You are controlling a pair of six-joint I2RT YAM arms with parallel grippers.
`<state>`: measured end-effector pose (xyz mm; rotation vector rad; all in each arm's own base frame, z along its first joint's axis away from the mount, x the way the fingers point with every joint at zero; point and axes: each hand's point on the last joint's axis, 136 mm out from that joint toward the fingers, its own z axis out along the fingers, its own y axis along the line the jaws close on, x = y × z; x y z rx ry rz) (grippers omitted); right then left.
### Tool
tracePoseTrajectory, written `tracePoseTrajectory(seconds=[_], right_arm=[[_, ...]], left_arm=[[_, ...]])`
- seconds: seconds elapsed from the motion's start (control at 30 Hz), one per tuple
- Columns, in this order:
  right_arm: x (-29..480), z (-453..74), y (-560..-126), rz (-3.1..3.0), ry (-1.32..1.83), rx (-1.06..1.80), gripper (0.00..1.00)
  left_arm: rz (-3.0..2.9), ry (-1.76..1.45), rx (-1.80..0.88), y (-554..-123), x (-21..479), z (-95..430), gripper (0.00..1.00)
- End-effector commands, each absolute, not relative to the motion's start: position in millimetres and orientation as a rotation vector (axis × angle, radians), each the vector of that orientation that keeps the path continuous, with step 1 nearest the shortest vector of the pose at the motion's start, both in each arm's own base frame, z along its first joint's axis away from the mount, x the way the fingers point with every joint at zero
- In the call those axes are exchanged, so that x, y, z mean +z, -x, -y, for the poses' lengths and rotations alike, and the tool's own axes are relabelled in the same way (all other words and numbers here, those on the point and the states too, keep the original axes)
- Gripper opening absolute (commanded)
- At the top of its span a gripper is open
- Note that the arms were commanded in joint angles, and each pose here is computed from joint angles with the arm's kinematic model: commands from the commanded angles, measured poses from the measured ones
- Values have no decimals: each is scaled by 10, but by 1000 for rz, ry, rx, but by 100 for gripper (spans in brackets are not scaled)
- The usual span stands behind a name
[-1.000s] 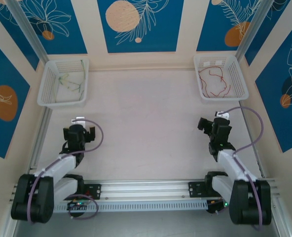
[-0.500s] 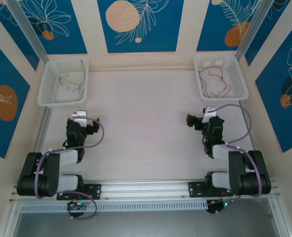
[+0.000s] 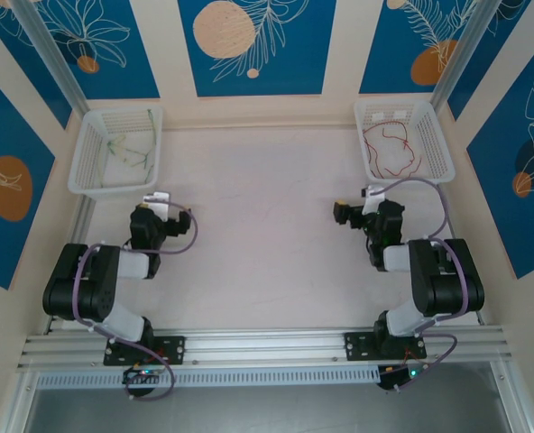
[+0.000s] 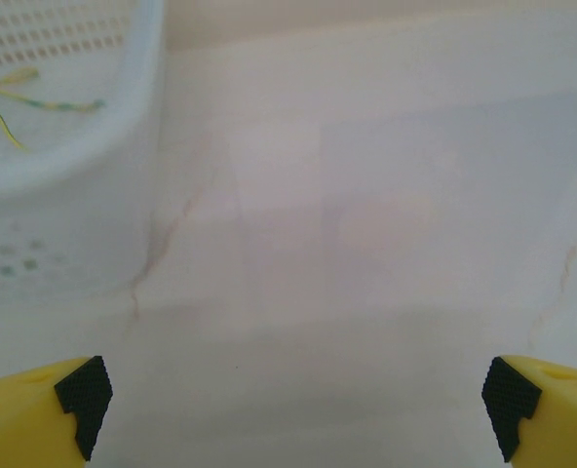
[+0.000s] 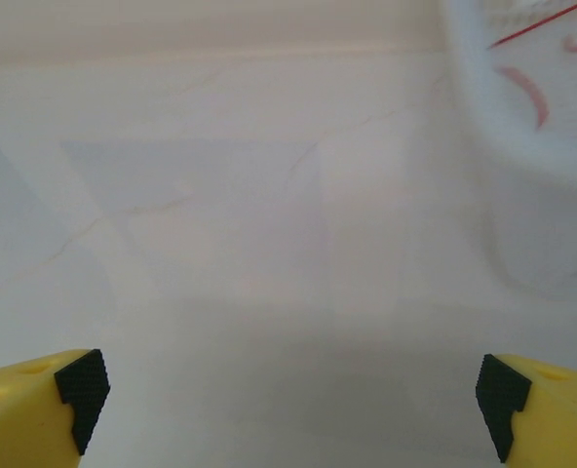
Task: Untangle the cables
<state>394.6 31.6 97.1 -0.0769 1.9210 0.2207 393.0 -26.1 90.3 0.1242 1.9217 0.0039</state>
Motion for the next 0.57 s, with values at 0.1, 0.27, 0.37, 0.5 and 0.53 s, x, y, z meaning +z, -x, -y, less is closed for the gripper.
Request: tracePoseTrajectory(seconds=[0.1, 0.27, 0.37, 0.5, 0.53], right_arm=[[942, -319, -3953, -1950, 59, 237, 99], [935, -345, -3957, -1956, 73, 252, 99], [933, -338, -3960, -1961, 70, 256, 99], [938, -339, -3951, -1956, 72, 255, 99], [941, -337, -3951, -1955, 70, 255, 99]], left_arm=[[-1951, -117, 24, -3954, 880, 231, 100], [-1953, -132, 11, -3958, 879, 259, 100], [-1955, -133, 10, -3955, 876, 259, 100], [-1955, -132, 9, -3955, 876, 260, 100], [-1954, -132, 10, -3955, 877, 260, 100]])
